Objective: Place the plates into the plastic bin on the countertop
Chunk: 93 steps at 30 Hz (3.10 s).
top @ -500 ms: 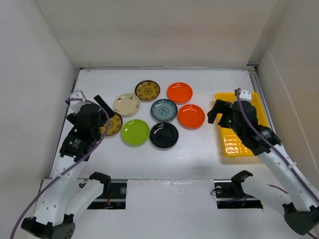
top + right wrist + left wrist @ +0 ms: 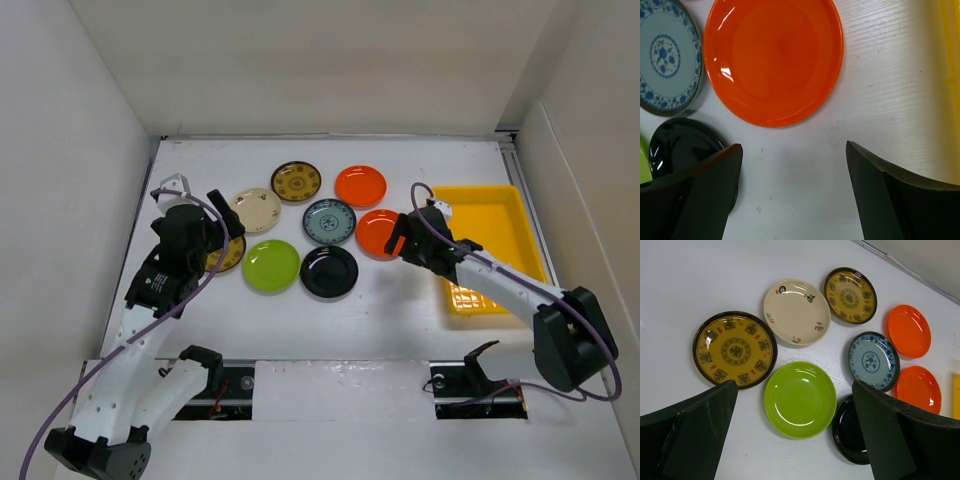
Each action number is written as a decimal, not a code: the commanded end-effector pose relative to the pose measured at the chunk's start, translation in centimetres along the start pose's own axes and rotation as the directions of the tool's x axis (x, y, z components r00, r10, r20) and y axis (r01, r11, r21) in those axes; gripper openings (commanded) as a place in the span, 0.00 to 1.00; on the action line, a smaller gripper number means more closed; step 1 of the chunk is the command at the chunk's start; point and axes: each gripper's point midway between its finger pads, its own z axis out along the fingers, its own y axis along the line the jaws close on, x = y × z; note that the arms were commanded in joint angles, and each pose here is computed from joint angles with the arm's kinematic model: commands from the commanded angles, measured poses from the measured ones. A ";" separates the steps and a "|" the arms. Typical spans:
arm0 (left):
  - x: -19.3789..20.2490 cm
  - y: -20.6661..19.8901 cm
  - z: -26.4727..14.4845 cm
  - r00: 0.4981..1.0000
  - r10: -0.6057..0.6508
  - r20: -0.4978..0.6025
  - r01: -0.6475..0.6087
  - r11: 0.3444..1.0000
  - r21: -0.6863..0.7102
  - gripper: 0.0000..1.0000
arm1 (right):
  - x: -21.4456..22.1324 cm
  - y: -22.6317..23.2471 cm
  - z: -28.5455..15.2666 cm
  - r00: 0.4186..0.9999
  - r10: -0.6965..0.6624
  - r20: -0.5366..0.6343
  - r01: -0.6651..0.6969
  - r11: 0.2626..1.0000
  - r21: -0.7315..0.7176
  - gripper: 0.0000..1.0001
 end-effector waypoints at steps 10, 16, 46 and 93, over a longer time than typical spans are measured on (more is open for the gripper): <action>-0.3 -1.6 -0.7 1.000 0.014 0.019 -0.015 0.995 0.095 1.00 | -1.5 -0.1 5.8 0.969 0.219 0.116 -0.234 0.963 0.136 0.84; -0.1 -1.8 -0.8 1.000 0.017 0.016 -0.019 0.995 0.103 1.00 | -0.8 -1.5 7.3 0.958 0.269 0.103 -0.283 0.942 0.178 0.66; 0.4 -1.9 -0.2 0.999 0.032 -0.005 -0.032 0.996 0.089 1.00 | -12.3 0.5 -3.7 0.870 0.324 0.372 -0.362 0.931 0.035 0.00; 1.4 -2.1 0.3 0.998 0.045 -0.043 -0.041 0.994 0.099 1.00 | -21.7 -2.0 -6.6 0.863 0.172 0.476 -0.131 0.984 -0.118 1.00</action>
